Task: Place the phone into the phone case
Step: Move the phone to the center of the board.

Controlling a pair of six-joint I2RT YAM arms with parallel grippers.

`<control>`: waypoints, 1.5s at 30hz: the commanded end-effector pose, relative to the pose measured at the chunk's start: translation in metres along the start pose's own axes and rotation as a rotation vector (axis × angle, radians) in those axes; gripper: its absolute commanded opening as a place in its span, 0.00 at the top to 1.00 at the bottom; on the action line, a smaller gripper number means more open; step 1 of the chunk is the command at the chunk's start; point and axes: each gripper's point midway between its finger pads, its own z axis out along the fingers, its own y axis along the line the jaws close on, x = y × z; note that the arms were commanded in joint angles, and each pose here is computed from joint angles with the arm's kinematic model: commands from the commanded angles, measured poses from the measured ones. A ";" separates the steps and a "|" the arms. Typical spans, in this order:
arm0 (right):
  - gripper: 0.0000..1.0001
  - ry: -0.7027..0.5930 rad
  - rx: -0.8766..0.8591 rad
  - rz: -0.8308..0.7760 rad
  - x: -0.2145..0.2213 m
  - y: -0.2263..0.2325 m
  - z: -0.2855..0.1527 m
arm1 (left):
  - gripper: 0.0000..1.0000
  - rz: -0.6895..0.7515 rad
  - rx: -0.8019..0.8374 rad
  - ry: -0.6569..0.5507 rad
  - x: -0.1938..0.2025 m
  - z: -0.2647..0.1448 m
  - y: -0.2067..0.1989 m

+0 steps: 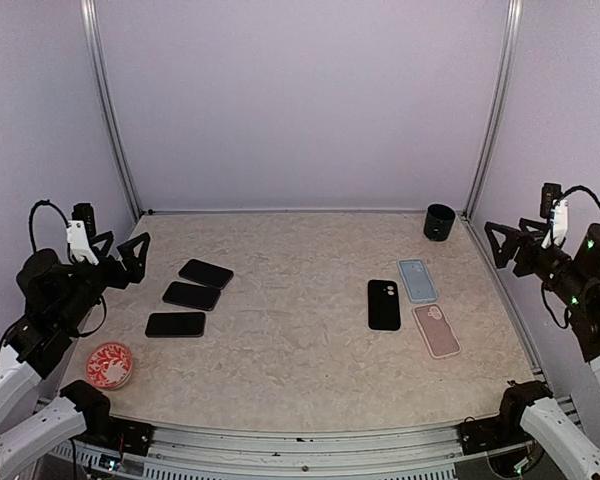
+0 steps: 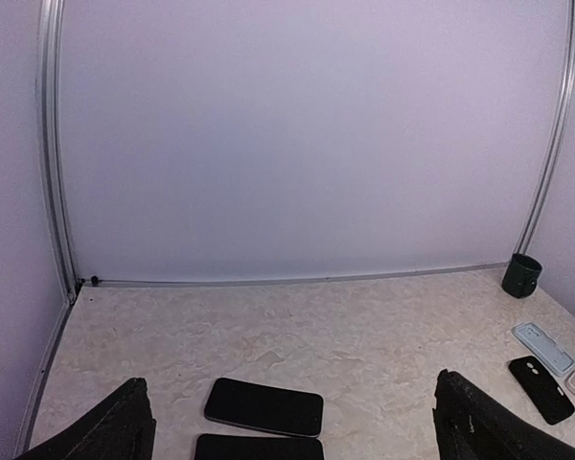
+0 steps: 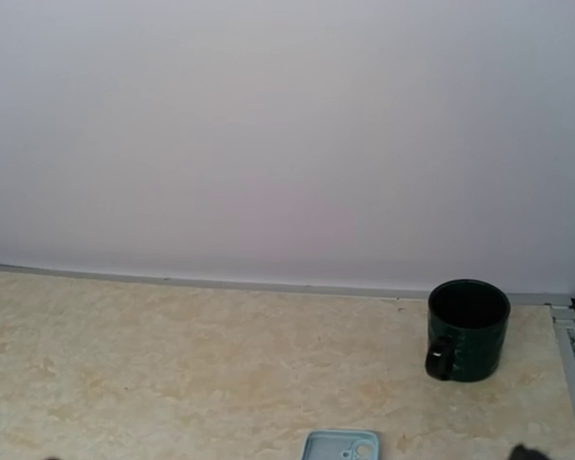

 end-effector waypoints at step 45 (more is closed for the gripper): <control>0.00 0.454 -0.020 0.214 0.102 0.009 0.050 | 0.01 -0.144 -0.028 0.213 0.029 0.022 -0.056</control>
